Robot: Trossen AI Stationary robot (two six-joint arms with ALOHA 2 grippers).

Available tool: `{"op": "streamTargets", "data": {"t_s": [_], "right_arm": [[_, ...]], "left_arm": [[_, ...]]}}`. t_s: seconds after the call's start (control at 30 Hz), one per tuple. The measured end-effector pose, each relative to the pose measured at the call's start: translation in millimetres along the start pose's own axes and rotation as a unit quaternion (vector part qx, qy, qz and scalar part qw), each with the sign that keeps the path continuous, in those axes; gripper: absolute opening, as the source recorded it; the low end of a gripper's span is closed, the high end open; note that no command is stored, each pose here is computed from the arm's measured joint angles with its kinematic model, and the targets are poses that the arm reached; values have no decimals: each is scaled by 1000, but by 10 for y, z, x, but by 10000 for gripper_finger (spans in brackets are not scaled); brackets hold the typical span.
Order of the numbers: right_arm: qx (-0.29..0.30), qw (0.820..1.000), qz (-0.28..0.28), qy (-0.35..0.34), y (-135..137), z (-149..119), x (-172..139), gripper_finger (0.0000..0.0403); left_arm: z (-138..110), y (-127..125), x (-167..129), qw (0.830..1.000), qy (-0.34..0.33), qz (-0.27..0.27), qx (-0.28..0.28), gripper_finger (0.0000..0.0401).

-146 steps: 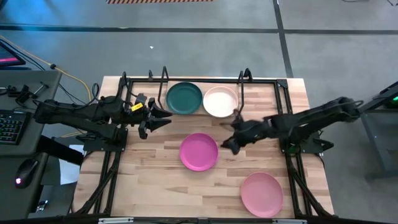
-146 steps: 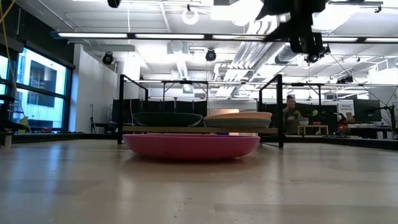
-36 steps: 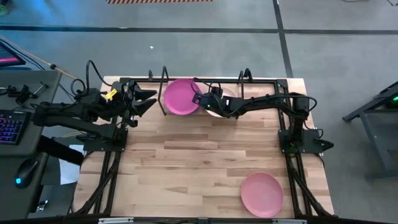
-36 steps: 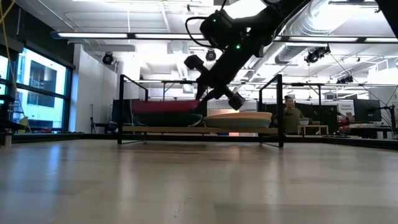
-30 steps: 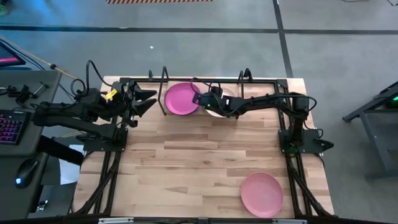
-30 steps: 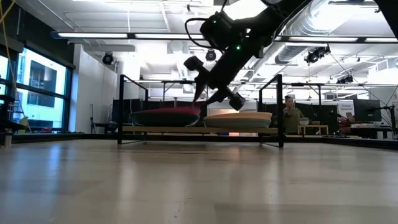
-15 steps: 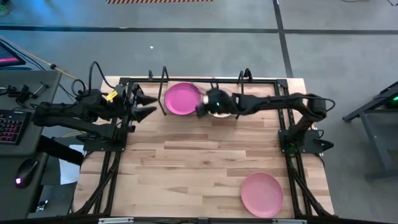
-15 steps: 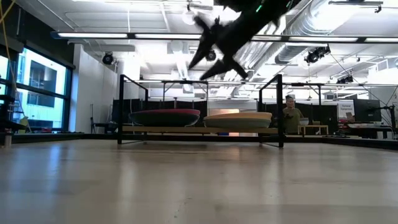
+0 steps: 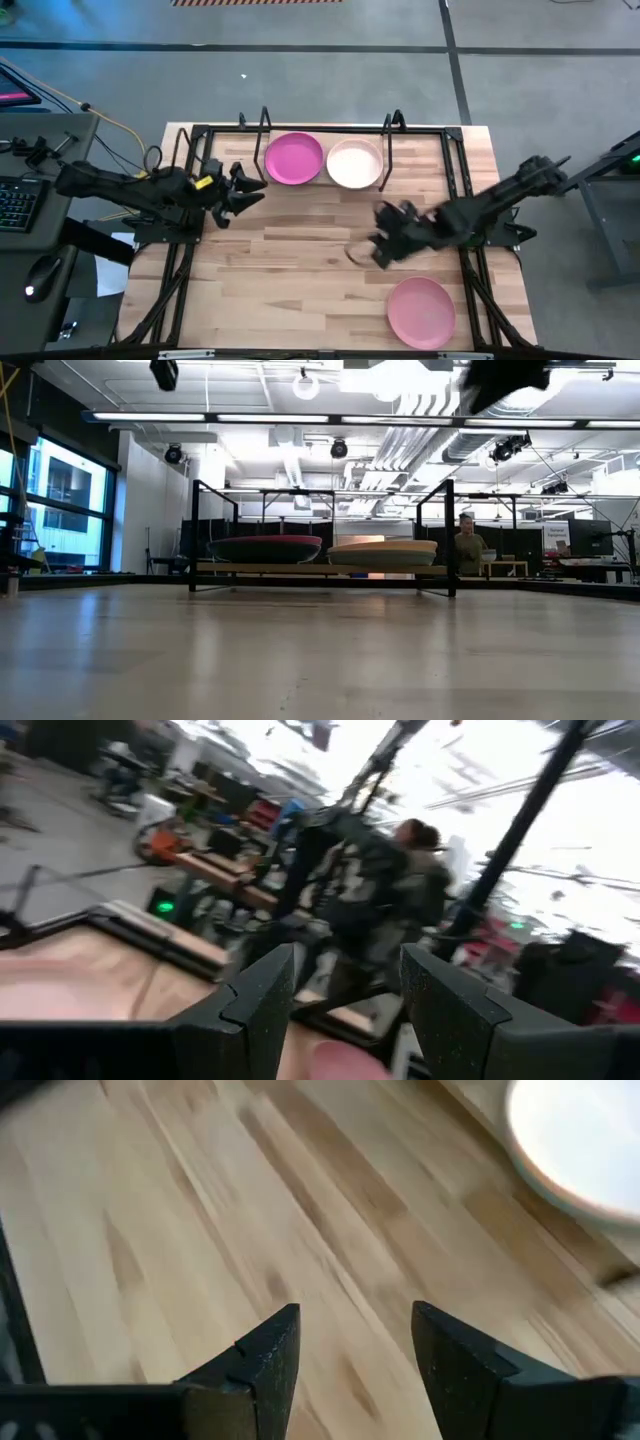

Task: Place and stack plates onto a shelf
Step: Stack the light pink plate on top of the pink plate on the shelf

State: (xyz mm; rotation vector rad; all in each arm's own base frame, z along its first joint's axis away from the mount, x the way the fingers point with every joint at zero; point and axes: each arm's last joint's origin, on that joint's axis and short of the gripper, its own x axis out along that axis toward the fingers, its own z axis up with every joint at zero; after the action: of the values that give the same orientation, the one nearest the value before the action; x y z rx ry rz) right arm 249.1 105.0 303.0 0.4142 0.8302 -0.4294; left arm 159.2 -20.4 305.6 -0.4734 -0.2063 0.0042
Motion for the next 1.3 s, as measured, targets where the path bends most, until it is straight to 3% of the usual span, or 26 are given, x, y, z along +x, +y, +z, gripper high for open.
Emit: {"op": "streamTargets", "data": {"t_s": [0.2, 0.33, 0.43, 0.5, 0.6, 0.7, 0.9, 1.1, 1.3], "right_arm": [[8, 999, 11, 40, -226, -586, -229, 174], [56, 988, 113, 87, -484, -906, -126, 174], [78, 966, 211, 124, -578, -1026, -89, 174], [77, 953, 231, 183, -624, -1116, -54, 174], [71, 942, 209, 252, -652, -1238, 9, 174], [47, 945, 191, 262, -600, -1293, 74, 174], [-7, 950, 85, 299, -556, -1385, 240, 174], [-43, 945, 46, 320, -491, -1492, 423, 174], [-73, 938, 53, 335, -456, -1537, 495, 174]], "left_arm": [[-105, 4, 21, 1000, 10, 22, 1, 175], [-151, -1, 47, 999, 22, 24, 18, 175], [-167, 0, 50, 998, 29, 25, 54, 175], [-168, 1, 50, 997, 30, 25, 60, 175], [-168, 1, 50, 998, 30, 25, 55, 175], [-168, 1, 50, 998, 30, 25, 58, 175], [-162, 14, 50, 996, 21, 46, 67, 175], [-162, 16, 50, 996, 22, 47, 73, 175], [-162, 16, 50, 996, 22, 47, 73, 175]]}}
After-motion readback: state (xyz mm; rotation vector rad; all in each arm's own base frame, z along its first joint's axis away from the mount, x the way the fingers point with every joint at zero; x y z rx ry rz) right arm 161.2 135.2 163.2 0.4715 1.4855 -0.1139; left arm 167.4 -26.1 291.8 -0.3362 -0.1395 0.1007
